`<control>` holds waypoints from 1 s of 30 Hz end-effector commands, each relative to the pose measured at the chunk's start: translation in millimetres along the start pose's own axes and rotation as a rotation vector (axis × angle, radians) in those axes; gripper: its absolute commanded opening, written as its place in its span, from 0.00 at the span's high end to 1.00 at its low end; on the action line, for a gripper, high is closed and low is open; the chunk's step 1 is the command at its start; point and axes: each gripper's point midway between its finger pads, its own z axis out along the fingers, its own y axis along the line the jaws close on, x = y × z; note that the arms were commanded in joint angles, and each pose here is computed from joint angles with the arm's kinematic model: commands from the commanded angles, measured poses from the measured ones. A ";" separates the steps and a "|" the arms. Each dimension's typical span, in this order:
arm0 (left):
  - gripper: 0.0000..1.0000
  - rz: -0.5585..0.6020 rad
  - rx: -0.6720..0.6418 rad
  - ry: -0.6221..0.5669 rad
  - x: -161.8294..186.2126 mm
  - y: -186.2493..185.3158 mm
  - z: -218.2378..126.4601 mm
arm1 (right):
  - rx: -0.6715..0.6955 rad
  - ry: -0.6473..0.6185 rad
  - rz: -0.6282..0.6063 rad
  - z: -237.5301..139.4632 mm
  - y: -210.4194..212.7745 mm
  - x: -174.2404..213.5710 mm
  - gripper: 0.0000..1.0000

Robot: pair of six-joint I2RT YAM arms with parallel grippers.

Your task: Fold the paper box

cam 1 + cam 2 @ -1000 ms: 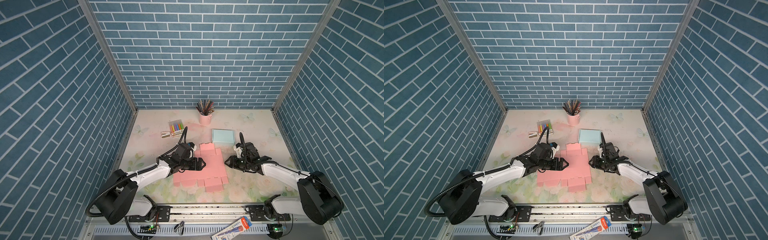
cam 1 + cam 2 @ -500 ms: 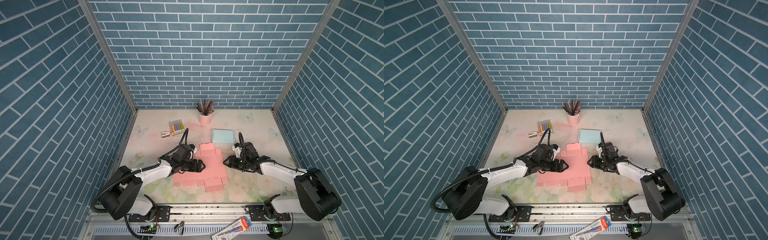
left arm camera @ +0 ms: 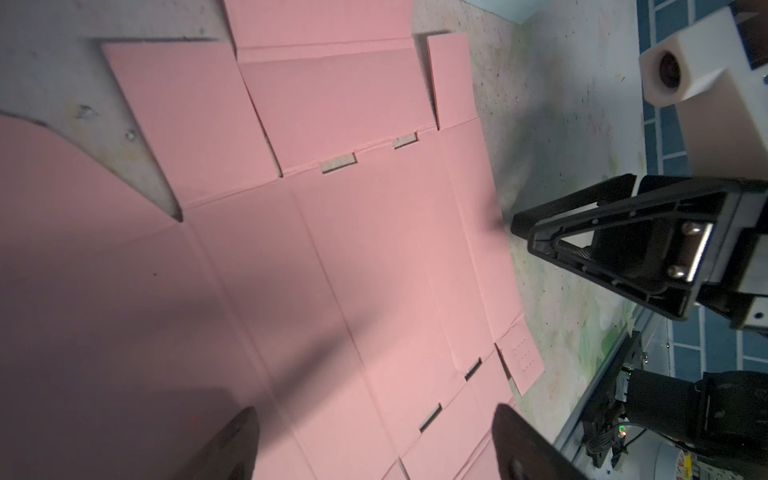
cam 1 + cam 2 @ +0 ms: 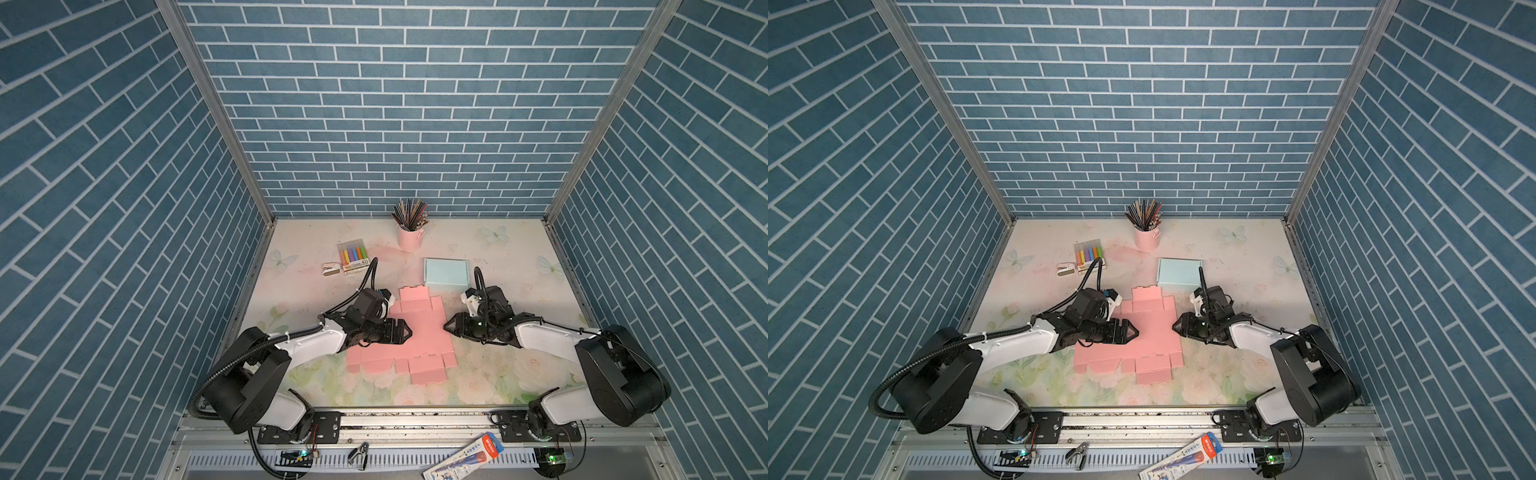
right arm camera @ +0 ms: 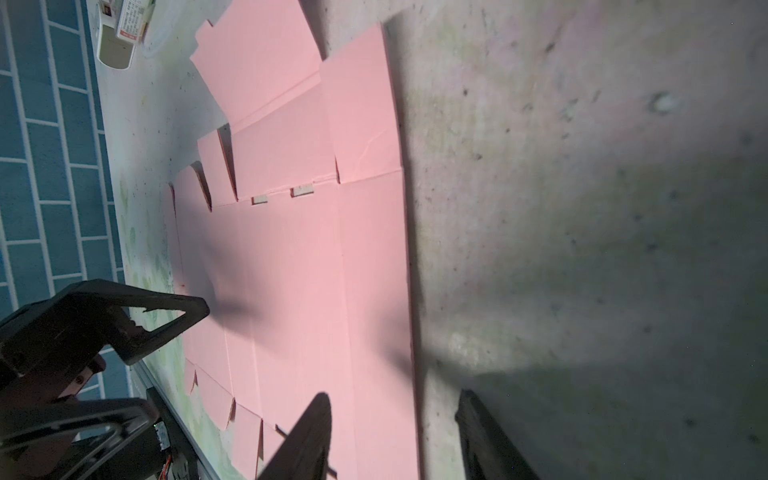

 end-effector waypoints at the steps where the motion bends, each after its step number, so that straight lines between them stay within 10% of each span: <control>1: 0.12 -0.014 -0.007 0.004 3.5 5.0 3.7 | -0.015 -0.015 0.006 3.8 -1.9 -1.3 0.50; 30: 0.12 -0.016 0.008 0.021 24.0 12.1 11.8 | -0.255 -0.041 0.074 0.4 40.7 -10.3 0.51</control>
